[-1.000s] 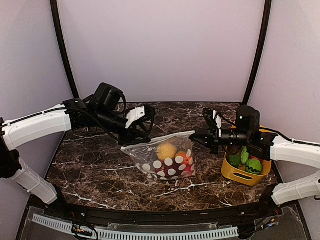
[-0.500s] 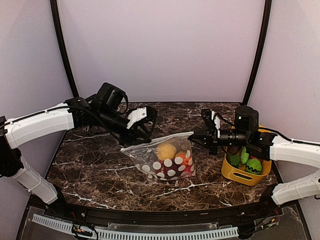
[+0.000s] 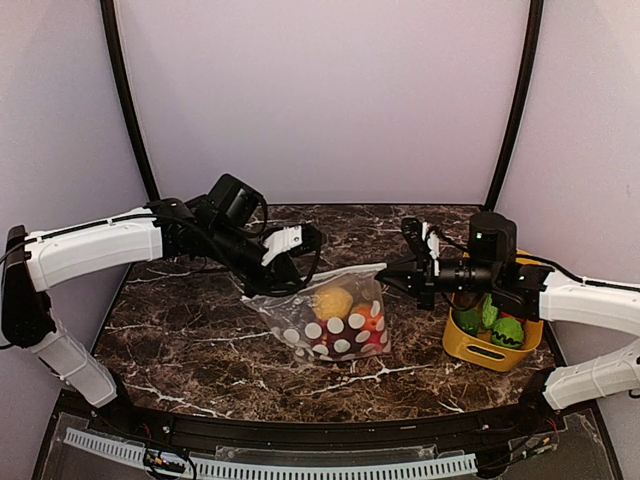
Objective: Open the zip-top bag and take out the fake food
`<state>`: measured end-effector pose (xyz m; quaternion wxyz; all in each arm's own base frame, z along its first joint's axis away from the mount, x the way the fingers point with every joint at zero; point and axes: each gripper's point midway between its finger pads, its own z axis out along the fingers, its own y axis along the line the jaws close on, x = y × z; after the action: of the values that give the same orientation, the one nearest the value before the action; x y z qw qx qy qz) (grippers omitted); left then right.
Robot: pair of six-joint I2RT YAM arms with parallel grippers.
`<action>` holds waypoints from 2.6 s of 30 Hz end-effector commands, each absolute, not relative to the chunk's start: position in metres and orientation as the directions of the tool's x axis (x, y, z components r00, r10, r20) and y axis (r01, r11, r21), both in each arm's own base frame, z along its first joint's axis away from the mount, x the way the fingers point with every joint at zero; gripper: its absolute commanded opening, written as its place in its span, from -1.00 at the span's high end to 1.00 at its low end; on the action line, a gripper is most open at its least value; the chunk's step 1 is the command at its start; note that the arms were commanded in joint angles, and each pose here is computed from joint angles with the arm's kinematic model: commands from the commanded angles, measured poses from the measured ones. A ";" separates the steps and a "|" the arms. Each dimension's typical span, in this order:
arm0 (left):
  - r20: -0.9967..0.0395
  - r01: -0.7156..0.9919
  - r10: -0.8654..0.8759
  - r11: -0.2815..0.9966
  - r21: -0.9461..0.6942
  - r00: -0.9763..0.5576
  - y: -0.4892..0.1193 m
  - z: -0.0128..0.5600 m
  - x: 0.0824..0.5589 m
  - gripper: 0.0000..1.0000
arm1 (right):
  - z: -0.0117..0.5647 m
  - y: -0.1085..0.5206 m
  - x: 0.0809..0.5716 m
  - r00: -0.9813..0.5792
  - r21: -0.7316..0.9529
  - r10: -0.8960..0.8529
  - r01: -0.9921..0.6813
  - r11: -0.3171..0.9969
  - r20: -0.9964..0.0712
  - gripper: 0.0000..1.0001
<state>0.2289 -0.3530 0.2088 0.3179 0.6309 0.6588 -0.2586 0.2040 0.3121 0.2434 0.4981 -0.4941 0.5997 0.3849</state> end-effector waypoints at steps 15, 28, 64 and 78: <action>-0.828 0.926 0.543 0.367 0.083 -0.141 -0.301 0.274 0.257 0.99 | 0.291 0.389 0.283 0.092 -0.107 -0.076 -0.968 0.227 -0.993 1.00; -0.808 0.905 0.486 0.407 -0.127 -0.332 -0.308 0.215 0.247 0.99 | 0.181 0.394 0.295 -0.186 0.162 -0.093 -0.962 0.221 -0.978 0.33; -0.862 0.909 0.330 0.300 -0.290 -0.384 -0.361 0.196 0.239 0.99 | 0.154 0.422 0.274 -0.829 0.853 0.202 -0.497 0.159 -0.521 0.03; -0.865 0.912 0.338 0.311 -0.268 -0.370 -0.360 0.193 0.242 0.99 | 0.144 0.442 0.278 -0.871 0.891 0.186 -0.438 0.122 -0.454 0.39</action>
<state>0.2451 -0.3611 0.1890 0.3481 0.4235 0.7346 -0.3997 0.2827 0.4329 0.1331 0.2437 -0.0825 0.7278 0.6357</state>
